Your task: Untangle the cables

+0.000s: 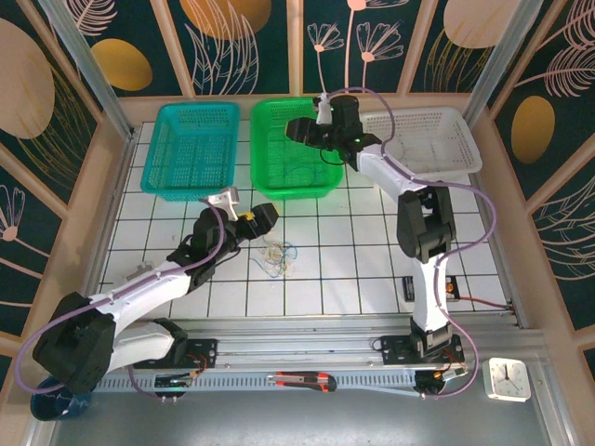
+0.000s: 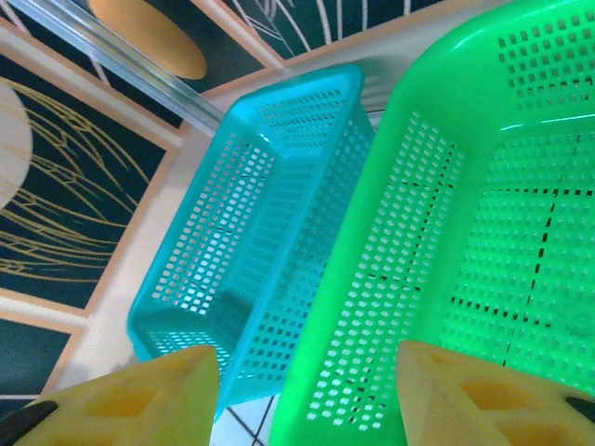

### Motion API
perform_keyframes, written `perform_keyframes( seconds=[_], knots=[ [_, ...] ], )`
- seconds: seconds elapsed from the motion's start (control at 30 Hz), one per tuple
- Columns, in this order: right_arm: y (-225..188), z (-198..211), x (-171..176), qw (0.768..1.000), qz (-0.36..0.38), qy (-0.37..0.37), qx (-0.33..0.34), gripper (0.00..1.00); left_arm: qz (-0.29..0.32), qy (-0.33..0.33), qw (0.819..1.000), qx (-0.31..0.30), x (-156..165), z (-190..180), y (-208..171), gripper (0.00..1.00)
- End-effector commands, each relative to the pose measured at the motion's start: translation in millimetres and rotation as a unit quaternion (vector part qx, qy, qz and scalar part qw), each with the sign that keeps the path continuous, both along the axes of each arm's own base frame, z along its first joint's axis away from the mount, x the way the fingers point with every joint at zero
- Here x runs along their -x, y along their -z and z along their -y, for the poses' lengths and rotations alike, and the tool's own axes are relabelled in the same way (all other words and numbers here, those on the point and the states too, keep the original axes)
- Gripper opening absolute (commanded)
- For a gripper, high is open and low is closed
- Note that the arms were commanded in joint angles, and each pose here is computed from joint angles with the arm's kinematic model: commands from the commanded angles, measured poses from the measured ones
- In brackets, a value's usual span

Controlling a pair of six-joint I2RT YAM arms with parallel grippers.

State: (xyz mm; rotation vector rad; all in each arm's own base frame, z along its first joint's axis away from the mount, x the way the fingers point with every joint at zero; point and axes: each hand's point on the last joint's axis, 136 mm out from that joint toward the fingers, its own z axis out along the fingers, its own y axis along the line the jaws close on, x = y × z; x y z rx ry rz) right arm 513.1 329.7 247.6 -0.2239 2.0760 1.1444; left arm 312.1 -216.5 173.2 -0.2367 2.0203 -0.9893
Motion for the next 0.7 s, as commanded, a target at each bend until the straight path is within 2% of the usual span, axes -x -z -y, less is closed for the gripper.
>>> perform_keyframes(
  seconds=[0.0,0.17,0.33,0.47,0.67],
  knots=[
    [-49.3,7.7,23.5,0.999,0.050,-0.005,-0.012,0.53,0.004,-0.011,1.000,0.015,-2.8,-2.9,-2.6,0.99],
    [-57.3,4.9,67.7,0.998,0.057,-0.020,-0.013,0.53,-0.002,-0.024,1.000,0.017,-1.3,-9.6,1.8,0.99],
    [-41.9,-2.9,125.1,0.998,0.056,-0.038,0.018,0.53,-0.033,-0.078,0.996,0.028,0.0,-30.5,15.9,0.99],
    [-11.9,-10.4,172.7,0.995,0.051,-0.054,0.070,0.53,-0.049,-0.094,0.994,0.035,2.8,-41.0,22.0,0.99],
    [57.5,-19.5,234.5,0.986,0.011,-0.083,0.142,0.53,-0.066,-0.111,0.990,0.053,8.8,-53.9,26.8,0.99]
  ],
)
